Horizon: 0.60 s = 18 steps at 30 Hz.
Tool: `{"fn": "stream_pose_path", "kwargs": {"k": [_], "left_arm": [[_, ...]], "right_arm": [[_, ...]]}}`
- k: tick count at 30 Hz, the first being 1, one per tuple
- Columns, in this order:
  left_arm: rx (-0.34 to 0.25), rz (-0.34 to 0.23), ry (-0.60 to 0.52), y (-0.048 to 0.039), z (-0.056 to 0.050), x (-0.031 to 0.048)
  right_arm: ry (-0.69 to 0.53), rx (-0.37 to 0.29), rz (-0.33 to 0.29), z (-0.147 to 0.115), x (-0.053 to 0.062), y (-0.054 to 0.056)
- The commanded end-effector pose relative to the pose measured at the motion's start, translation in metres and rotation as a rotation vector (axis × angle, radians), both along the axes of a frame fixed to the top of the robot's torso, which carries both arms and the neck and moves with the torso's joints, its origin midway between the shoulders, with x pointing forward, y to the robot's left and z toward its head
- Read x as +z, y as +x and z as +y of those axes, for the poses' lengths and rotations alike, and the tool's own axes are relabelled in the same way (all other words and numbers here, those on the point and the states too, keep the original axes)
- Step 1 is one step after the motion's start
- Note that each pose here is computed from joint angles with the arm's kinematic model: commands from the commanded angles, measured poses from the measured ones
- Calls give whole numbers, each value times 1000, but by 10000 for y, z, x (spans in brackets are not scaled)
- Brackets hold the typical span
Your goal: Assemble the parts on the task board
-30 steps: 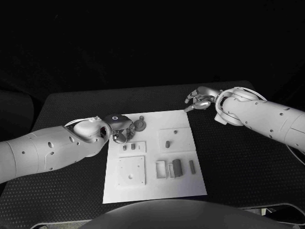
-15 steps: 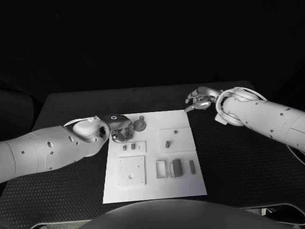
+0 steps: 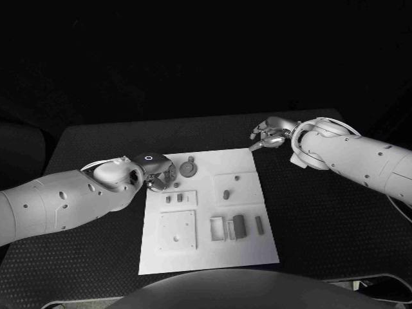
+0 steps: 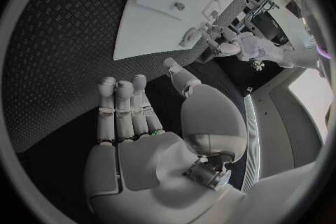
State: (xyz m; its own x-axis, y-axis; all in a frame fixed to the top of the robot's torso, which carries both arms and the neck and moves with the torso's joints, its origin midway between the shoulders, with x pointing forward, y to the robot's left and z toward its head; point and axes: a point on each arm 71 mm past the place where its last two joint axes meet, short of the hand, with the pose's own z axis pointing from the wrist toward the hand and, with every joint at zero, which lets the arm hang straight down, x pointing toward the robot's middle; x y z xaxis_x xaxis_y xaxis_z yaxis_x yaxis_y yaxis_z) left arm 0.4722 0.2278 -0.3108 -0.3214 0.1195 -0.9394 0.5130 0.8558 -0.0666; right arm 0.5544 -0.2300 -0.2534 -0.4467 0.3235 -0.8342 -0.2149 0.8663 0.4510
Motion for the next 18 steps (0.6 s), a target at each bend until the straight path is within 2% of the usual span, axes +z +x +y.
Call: {"fn": "stream_pose_path", "kwargs": {"k": [1, 3, 5, 7, 11, 15, 18], "left_arm": [[32, -14, -29, -2, 108, 36], [57, -26, -48, 31, 192, 122], [93, -34, -77, 100, 264, 235], [112, -41, -90, 136, 330, 300], [221, -11, -220, 242, 462, 453], [289, -16, -341, 286, 544, 554], [372, 33, -466, 304, 613, 586]], "right_arm": [[12, 3, -34, 13, 30, -9], [20, 13, -44, 35, 47, -30], [34, 28, -56, 56, 63, -46], [47, 37, -76, 77, 78, -56], [71, 54, -116, 112, 115, -87], [92, 75, -136, 124, 113, -163], [108, 88, -154, 131, 110, -244]]}}
